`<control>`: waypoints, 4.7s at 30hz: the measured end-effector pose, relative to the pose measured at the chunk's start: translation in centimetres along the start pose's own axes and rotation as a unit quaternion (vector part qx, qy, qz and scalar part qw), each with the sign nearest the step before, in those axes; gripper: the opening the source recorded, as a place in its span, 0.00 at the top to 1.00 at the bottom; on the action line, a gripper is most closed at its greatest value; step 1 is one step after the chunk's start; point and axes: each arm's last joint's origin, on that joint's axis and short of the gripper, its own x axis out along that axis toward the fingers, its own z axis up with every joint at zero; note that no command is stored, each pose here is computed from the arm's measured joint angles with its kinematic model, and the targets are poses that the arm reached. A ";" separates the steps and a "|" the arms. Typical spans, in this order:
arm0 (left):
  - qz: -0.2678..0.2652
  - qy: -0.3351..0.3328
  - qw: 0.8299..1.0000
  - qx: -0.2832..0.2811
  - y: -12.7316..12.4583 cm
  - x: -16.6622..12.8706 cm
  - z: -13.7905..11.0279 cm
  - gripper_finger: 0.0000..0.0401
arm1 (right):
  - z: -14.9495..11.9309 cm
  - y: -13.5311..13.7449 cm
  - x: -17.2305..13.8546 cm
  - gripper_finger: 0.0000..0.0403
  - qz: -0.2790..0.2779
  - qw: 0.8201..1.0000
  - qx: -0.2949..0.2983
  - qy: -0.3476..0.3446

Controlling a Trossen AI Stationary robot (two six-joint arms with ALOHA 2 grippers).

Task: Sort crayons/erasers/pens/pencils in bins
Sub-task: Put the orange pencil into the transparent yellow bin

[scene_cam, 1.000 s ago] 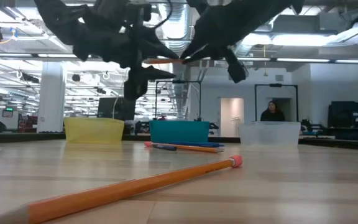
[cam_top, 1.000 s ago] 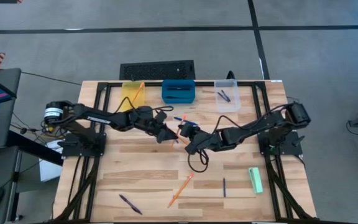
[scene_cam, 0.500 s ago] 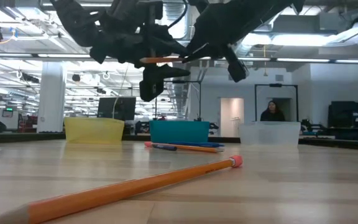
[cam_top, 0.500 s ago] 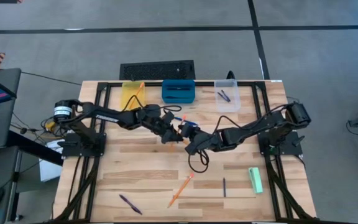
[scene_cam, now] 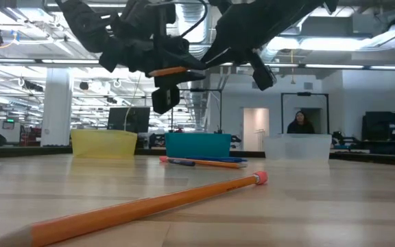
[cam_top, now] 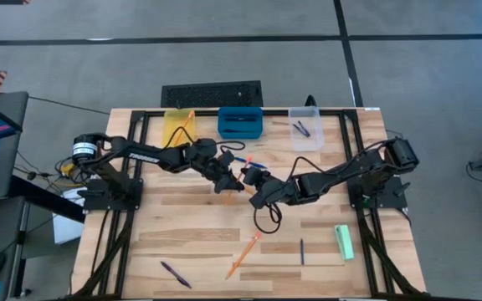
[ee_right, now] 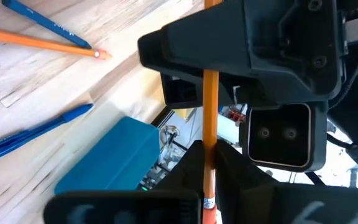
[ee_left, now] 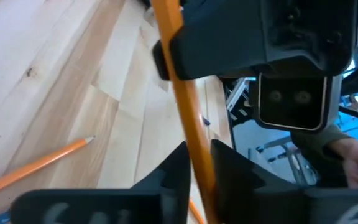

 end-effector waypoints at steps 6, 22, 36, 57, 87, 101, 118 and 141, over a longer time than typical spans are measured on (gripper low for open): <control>-0.002 0.006 1.000 -0.007 0.1 0.0 -0.1 0.99 | 0.0 0.0 -0.1 0.92 -0.002 1.000 0.001 0.001; -0.003 -0.001 1.000 0.014 0.0 0.0 0.0 0.99 | 0.5 -0.1 -0.6 0.67 -0.010 0.999 0.037 0.009; 0.045 0.009 0.998 0.050 1.1 -0.5 -0.1 1.00 | 0.3 -0.8 -3.2 0.44 -0.018 0.991 0.123 0.050; 0.346 0.019 0.921 0.180 -2.9 -9.8 4.0 1.00 | -4.5 6.7 -4.7 0.98 0.106 0.878 0.451 0.124; 0.610 -0.052 0.786 0.083 7.5 -21.1 5.2 1.00 | -12.5 6.9 -4.3 0.99 0.024 0.807 0.588 -0.047; 0.611 -0.022 0.790 0.038 11.6 -20.3 4.7 1.00 | -12.4 7.0 -4.3 0.99 0.032 0.806 0.589 -0.048; 0.621 -0.040 0.782 0.038 12.2 -20.0 3.9 1.00 | -13.4 10.4 -3.7 0.99 0.031 0.765 0.633 -0.112; 0.622 -0.030 0.782 0.033 12.2 -20.0 3.7 0.99 | -13.4 10.4 -3.7 0.99 0.036 0.764 0.634 -0.117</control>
